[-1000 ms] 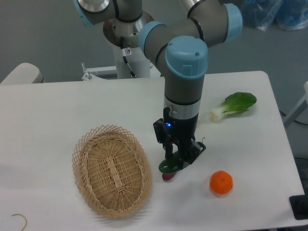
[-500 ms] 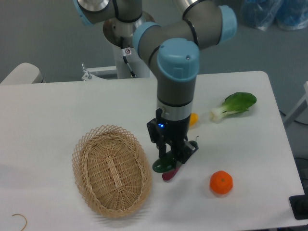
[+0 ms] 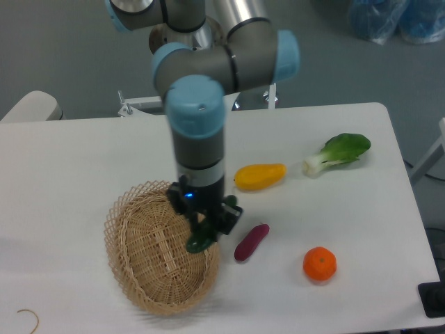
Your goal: Place the cucumber in the basket
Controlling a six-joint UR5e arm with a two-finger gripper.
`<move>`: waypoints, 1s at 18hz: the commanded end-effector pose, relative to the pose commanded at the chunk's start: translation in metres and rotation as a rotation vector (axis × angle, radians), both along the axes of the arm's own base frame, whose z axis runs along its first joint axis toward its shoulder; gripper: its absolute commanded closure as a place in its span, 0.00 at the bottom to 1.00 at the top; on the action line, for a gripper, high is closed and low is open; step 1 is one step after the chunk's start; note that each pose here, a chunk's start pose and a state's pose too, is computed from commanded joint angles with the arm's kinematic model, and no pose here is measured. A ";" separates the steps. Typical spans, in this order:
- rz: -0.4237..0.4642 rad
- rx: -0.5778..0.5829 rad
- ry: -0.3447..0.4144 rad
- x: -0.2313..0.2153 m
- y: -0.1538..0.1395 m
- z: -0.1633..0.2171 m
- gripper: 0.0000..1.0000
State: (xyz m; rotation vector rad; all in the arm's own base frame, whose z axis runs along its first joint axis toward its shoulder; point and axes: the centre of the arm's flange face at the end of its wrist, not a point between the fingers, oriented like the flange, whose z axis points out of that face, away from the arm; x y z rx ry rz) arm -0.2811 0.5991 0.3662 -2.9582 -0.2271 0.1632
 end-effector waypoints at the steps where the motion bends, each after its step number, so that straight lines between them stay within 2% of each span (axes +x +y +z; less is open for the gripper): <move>1: 0.022 -0.009 -0.008 0.005 0.005 -0.008 0.63; 6: 0.081 -0.067 0.002 0.032 0.027 -0.042 0.63; 9: 0.110 -0.084 0.007 0.033 0.030 -0.053 0.63; 11: 0.167 -0.081 0.012 0.030 0.034 -0.063 0.63; 14: 0.257 -0.047 0.062 0.032 0.043 -0.072 0.63; 18: 0.247 -0.072 0.065 0.040 0.048 -0.088 0.63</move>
